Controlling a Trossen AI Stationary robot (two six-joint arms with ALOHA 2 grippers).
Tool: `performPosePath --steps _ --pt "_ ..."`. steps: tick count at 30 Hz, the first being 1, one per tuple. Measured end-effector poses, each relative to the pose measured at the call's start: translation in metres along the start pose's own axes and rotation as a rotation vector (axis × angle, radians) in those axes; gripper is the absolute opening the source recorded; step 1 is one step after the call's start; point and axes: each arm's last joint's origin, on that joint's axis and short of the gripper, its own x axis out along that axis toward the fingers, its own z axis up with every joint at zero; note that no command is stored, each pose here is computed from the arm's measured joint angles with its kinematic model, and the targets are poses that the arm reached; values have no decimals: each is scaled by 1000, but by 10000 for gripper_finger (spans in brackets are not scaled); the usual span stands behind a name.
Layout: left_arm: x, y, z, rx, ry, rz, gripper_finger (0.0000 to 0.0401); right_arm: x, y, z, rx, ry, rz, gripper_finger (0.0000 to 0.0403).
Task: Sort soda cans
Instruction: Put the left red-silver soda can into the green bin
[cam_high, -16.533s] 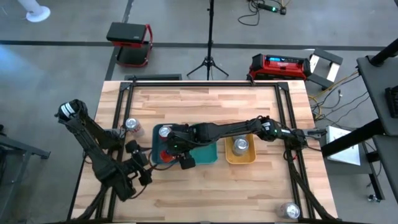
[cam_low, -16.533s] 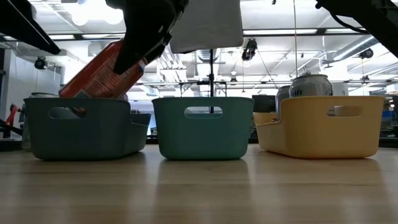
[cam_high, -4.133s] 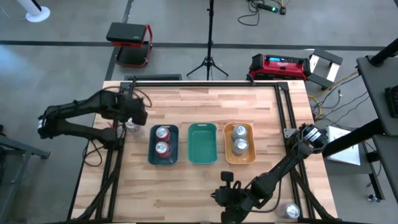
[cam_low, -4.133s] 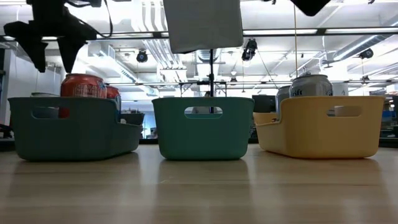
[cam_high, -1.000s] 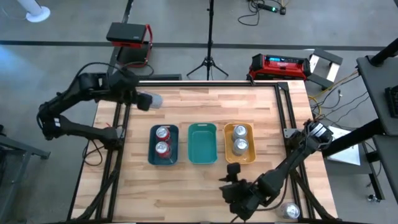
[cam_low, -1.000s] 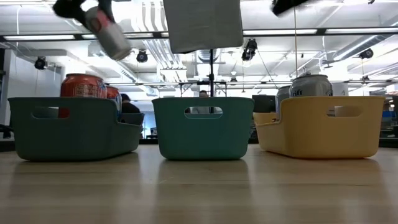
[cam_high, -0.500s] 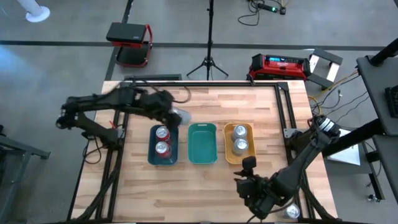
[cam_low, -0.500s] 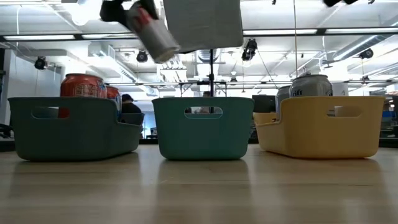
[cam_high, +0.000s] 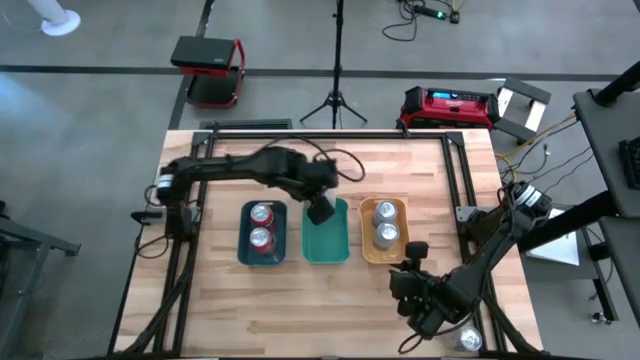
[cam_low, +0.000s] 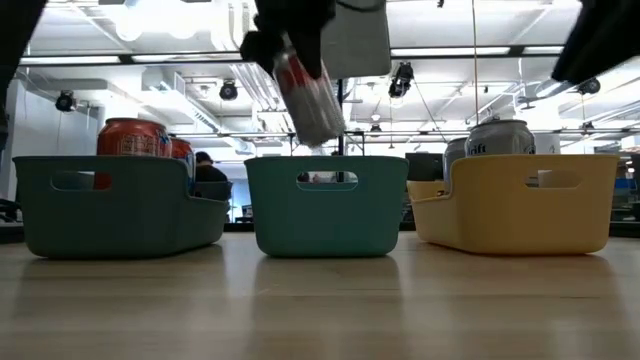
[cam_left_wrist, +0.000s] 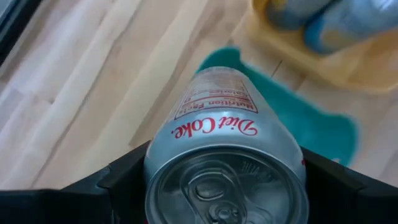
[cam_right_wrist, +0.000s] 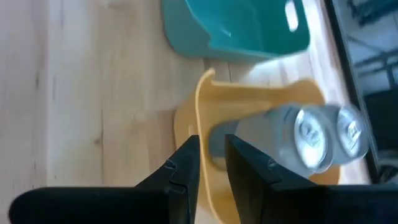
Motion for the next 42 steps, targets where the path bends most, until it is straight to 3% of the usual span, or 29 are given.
performPosePath --steps 9,16,42 --pt "59 -16 2 99 178 24 294 11 10 -6 50 -18 34 41" --pt "84 -24 0 122 241 25 294 13 15 -5 58 -46 63 38" --pt "103 -22 1 56 231 -24 294 19 20 -1 147 -91 115 38"
